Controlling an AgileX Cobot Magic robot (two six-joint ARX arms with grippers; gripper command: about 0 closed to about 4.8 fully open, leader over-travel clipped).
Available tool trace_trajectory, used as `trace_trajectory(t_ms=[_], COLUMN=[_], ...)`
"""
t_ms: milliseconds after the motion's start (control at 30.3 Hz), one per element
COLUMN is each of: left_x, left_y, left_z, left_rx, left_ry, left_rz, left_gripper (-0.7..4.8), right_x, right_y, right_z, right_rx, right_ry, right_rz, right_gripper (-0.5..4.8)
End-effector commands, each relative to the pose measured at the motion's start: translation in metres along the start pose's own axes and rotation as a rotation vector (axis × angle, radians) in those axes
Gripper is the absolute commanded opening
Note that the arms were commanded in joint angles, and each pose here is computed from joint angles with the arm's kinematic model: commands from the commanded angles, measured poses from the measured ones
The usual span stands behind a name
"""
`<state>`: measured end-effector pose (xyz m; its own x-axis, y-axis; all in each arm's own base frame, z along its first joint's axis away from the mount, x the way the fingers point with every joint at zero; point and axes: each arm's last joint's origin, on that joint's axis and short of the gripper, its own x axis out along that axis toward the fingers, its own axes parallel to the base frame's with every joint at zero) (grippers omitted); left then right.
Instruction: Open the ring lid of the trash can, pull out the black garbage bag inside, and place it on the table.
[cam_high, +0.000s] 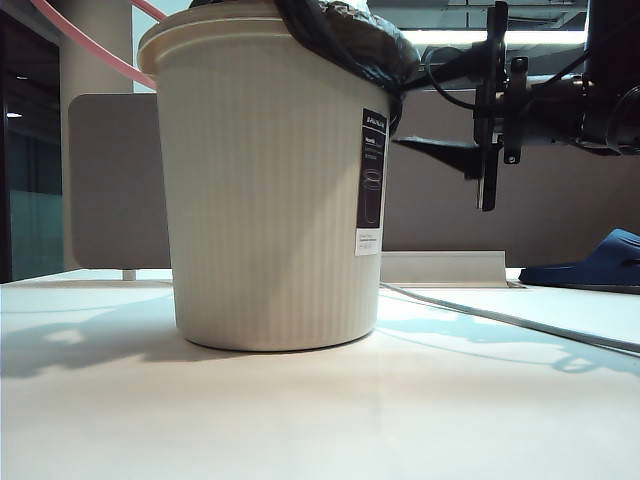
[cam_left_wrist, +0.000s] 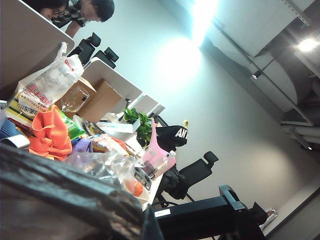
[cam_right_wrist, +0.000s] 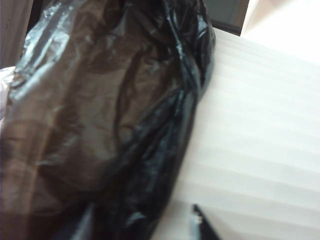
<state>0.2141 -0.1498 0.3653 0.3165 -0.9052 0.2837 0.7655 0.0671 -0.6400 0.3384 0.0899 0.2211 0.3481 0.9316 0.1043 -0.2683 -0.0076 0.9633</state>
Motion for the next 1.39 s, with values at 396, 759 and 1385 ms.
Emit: trace_trajectory(t_ms=[396,759,1385], left_x=[0.004,0.004,0.004], left_y=[-0.005,-0.005,-0.006], left_z=[-0.002,-0.003,-0.002], left_rx=[0.01,0.007,0.01], left_ry=[0.001,0.003,0.003], left_rz=[-0.024,-0.026,-0.03], left_gripper=[-0.06,-0.06,-0.06], right_x=[0.0,-0.024,-0.036], right_y=[0.004,0.007,0.039], right_z=[0.0,0.013,0.02], right_rx=[-0.025,-0.057,-0.145], right_ry=[0.025,0.008,-0.033], right_rz=[0.019,0.029,0.135], right_gripper=[0.16,-0.01,-0.01])
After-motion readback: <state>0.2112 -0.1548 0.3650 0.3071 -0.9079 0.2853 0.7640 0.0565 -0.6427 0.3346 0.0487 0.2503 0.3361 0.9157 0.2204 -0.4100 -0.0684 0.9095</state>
